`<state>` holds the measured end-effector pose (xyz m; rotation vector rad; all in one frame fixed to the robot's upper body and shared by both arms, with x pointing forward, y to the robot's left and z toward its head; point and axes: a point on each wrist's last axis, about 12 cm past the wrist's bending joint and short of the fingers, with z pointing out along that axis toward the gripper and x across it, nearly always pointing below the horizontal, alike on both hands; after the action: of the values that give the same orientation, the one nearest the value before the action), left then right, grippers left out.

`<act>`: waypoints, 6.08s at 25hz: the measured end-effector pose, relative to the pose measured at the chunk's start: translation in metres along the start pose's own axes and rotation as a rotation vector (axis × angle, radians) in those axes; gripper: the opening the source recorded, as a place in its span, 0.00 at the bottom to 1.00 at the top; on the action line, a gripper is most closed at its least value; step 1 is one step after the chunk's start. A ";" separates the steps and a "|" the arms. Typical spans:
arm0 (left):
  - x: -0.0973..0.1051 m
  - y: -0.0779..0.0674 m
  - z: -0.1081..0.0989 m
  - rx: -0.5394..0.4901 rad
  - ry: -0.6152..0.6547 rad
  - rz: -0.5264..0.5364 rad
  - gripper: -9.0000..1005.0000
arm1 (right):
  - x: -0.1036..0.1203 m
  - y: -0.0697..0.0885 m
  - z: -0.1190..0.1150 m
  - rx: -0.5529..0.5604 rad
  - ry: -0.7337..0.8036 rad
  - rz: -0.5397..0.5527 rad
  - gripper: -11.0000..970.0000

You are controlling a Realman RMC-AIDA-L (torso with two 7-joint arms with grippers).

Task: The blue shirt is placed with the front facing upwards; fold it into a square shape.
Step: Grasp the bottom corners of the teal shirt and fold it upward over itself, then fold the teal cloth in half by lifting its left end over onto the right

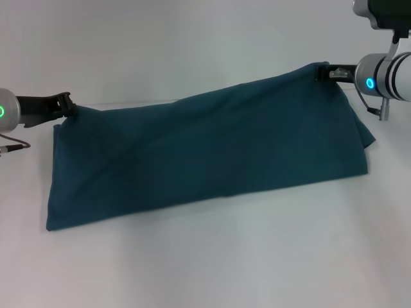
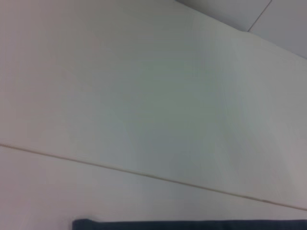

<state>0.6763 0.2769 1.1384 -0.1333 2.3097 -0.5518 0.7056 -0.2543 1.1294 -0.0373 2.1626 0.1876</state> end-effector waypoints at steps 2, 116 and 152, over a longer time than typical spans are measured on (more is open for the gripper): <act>0.000 0.000 0.000 -0.003 -0.006 0.001 0.01 | 0.000 0.000 0.000 0.003 0.000 -0.002 0.05; 0.061 0.050 -0.047 0.293 -0.027 -0.194 0.87 | 0.091 -0.094 -0.120 -0.614 -0.027 0.525 0.93; 0.083 0.054 -0.008 -0.007 -0.008 0.005 0.87 | 0.098 -0.089 -0.116 -0.611 -0.006 0.528 0.93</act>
<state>0.6153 0.3075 1.0663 -0.1329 2.3033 -0.5398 0.5645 -0.3555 1.1019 0.1864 1.9924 1.1393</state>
